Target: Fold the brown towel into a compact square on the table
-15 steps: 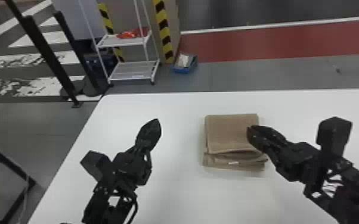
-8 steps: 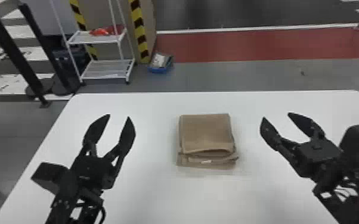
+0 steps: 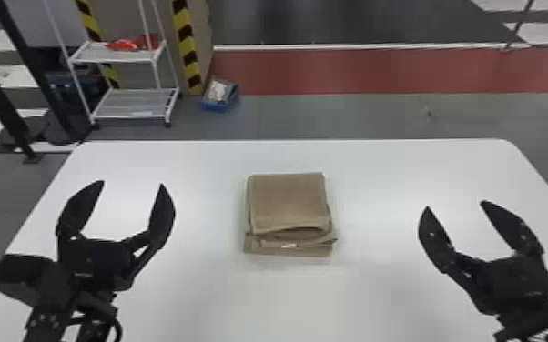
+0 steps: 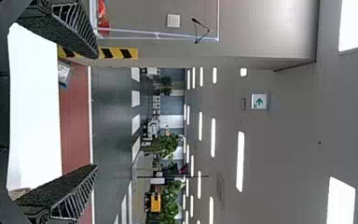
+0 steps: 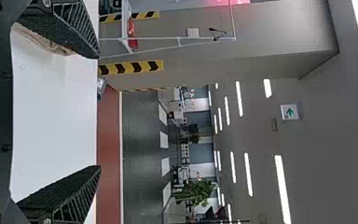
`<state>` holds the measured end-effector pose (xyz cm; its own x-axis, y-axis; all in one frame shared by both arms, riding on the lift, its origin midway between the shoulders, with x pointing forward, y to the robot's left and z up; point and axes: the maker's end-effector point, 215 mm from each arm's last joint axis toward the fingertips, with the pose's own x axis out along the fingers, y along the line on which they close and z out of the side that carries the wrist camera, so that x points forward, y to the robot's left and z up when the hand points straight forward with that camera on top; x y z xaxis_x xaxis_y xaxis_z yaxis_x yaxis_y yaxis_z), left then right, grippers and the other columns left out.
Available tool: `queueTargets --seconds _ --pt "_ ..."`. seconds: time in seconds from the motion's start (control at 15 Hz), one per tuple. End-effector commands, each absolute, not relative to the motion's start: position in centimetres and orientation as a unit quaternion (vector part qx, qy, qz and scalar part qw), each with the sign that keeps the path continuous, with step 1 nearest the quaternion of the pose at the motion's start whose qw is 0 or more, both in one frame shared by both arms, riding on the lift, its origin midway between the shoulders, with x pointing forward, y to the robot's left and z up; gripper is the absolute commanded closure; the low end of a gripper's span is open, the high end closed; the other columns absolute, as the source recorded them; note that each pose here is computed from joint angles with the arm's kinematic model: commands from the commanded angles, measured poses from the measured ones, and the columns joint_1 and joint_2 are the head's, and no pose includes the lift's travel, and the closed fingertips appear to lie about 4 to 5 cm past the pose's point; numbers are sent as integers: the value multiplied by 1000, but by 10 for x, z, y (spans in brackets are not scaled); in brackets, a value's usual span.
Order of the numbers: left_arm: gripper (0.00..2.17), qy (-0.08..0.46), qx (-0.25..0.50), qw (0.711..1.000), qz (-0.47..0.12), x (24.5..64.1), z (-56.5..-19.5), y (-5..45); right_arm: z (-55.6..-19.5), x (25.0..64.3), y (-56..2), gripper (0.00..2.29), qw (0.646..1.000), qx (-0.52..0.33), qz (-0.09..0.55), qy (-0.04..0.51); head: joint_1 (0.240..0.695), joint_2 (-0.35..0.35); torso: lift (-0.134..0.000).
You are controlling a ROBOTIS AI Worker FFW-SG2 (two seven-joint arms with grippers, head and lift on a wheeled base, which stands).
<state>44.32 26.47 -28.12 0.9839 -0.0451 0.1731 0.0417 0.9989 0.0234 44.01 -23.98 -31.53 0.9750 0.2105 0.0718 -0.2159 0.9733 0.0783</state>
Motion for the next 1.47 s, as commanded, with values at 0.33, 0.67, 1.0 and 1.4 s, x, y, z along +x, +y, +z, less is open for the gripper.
queueTargets --seconds 0.33,0.67,1.0,1.4 --pt "53 -69 33 997 -2 448 -290 287 -319 434 -246 39 994 56 95 -29 695 44 -123" --pt "53 -71 29 997 0 447 -287 288 -315 432 -243 66 993 58 98 -29 695 56 -123" --pt "53 -74 28 997 -2 447 -283 286 -316 430 -245 66 993 60 96 -26 695 56 -123" --pt "56 -74 27 997 -3 445 -282 285 -315 428 -244 66 993 63 96 -24 695 54 -123"
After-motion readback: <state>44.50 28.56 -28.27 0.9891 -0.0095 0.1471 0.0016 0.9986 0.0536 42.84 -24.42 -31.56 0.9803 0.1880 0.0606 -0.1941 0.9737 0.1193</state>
